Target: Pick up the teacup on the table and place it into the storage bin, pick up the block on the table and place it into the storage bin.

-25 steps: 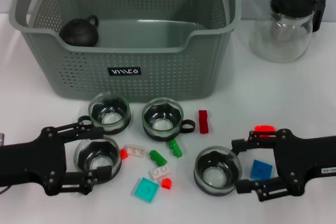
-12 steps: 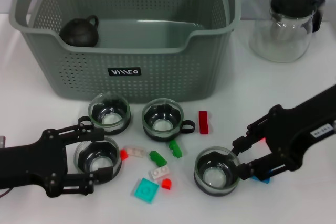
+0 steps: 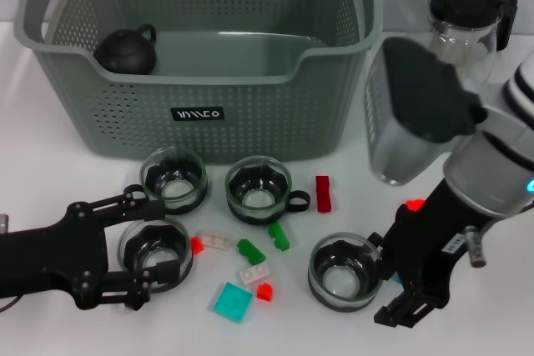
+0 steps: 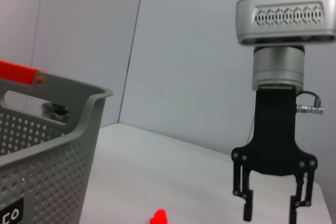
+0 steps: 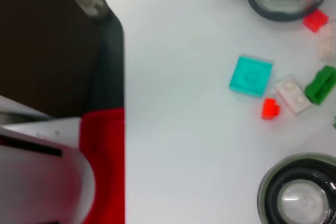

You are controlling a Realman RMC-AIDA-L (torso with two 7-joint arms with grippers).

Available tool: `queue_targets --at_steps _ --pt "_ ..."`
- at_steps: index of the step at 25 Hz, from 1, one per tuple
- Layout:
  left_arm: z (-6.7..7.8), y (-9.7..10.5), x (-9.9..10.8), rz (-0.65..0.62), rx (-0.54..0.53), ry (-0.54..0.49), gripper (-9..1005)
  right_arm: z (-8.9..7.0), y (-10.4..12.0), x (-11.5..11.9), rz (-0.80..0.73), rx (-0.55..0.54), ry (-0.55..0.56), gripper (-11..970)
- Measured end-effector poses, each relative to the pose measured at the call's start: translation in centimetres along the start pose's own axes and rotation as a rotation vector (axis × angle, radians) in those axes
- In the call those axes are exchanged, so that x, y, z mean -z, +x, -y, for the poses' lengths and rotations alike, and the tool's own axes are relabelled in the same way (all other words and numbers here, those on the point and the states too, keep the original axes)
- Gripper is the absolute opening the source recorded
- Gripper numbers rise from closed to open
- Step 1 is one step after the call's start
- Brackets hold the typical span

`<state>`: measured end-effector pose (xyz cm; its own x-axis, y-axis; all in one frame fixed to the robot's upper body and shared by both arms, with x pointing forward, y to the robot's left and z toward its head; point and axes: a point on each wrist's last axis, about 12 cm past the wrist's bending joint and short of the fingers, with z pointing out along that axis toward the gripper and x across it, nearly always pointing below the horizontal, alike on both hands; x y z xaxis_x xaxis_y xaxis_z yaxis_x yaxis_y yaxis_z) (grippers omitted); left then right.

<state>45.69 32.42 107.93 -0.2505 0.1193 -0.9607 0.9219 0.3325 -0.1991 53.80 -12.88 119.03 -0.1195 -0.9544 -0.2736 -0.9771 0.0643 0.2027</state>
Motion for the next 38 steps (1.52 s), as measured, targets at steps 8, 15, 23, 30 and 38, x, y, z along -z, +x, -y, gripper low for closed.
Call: queue_targets --at_steps 8,15,23,30,38 --pt "-0.1 0.1 0.0 -0.003 0.0 -0.006 841 -0.1 -0.8 -2.6 -0.031 0.118 0.065 583" --pt "0.0 0.1 -0.1 -0.001 0.001 -0.007 842 0.4 -0.8 -4.7 -0.022 0.15 0.097 583" --pt "0.0 0.1 -0.1 0.0 0.001 -0.007 841 0.6 -0.7 -6.0 -0.037 0.163 0.111 576" --pt "0.0 0.1 -0.2 0.001 0.001 -0.006 842 0.5 -0.4 -7.0 -0.066 0.164 0.096 507" --pt "0.0 0.1 -0.3 0.004 0.004 -0.005 841 0.4 -0.4 -6.6 -0.065 0.155 0.097 333"
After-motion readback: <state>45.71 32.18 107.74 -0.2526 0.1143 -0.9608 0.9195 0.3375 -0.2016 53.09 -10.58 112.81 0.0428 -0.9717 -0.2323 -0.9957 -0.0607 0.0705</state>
